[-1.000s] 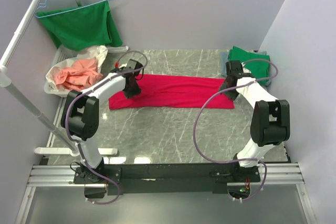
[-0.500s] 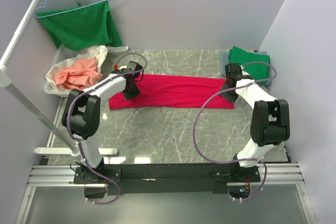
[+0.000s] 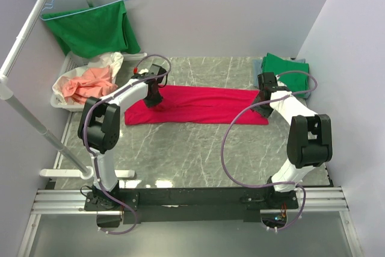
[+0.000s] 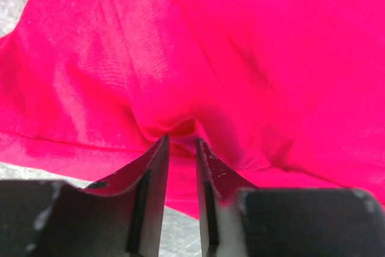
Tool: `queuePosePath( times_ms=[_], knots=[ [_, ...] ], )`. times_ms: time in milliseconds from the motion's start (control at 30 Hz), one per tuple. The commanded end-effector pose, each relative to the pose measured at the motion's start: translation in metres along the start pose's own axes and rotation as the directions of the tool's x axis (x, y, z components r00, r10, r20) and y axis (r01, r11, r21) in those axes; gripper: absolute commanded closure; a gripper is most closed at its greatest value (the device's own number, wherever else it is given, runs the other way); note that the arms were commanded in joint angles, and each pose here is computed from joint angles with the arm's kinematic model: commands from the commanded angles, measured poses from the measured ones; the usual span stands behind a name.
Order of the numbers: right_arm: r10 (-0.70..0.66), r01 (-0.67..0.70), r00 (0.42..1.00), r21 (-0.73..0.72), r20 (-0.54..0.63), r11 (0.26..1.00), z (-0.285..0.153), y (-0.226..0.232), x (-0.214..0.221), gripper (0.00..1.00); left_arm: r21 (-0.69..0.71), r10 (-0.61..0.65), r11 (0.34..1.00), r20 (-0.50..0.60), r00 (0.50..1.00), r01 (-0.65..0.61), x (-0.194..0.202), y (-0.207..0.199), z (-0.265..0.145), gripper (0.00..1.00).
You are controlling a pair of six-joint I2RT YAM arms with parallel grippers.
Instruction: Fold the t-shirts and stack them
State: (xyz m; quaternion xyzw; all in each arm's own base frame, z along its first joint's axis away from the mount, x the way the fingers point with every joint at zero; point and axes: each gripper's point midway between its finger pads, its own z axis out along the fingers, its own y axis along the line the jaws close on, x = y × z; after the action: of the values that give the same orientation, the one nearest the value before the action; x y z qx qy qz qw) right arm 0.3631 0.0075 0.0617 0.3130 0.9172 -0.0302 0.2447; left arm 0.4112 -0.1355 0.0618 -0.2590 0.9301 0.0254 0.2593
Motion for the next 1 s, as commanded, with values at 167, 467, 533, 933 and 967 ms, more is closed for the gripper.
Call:
queuePosePath(
  times_ms=[167,467,533,933,967],
  knots=[
    [0.002,-0.002,0.999,-0.015,0.051,1.0,-0.013,0.002,-0.011,0.5,0.023,-0.015,1.0,0.04,0.999,0.014,-0.017,-0.013,-0.009,0.93],
    [-0.003,0.004,0.999,-0.016,0.048,1.0,-0.013,0.002,-0.01,0.5,0.025,-0.01,1.0,0.042,0.999,0.009,-0.017,-0.008,-0.017,0.75],
    [-0.002,0.003,0.999,-0.016,0.045,1.0,-0.012,0.001,-0.009,0.5,0.023,-0.01,1.0,0.04,0.999,0.009,-0.017,-0.006,-0.02,0.73],
    [-0.003,0.003,0.999,-0.01,0.053,1.0,-0.013,0.0,-0.012,0.5,-0.008,-0.006,1.0,-0.029,1.0,0.005,0.007,0.004,-0.009,0.71],
    [-0.005,0.005,0.999,-0.008,0.052,1.0,-0.013,0.0,-0.01,0.5,-0.011,0.0,1.0,-0.036,0.999,0.0,0.011,0.006,-0.008,0.71]
  ],
)
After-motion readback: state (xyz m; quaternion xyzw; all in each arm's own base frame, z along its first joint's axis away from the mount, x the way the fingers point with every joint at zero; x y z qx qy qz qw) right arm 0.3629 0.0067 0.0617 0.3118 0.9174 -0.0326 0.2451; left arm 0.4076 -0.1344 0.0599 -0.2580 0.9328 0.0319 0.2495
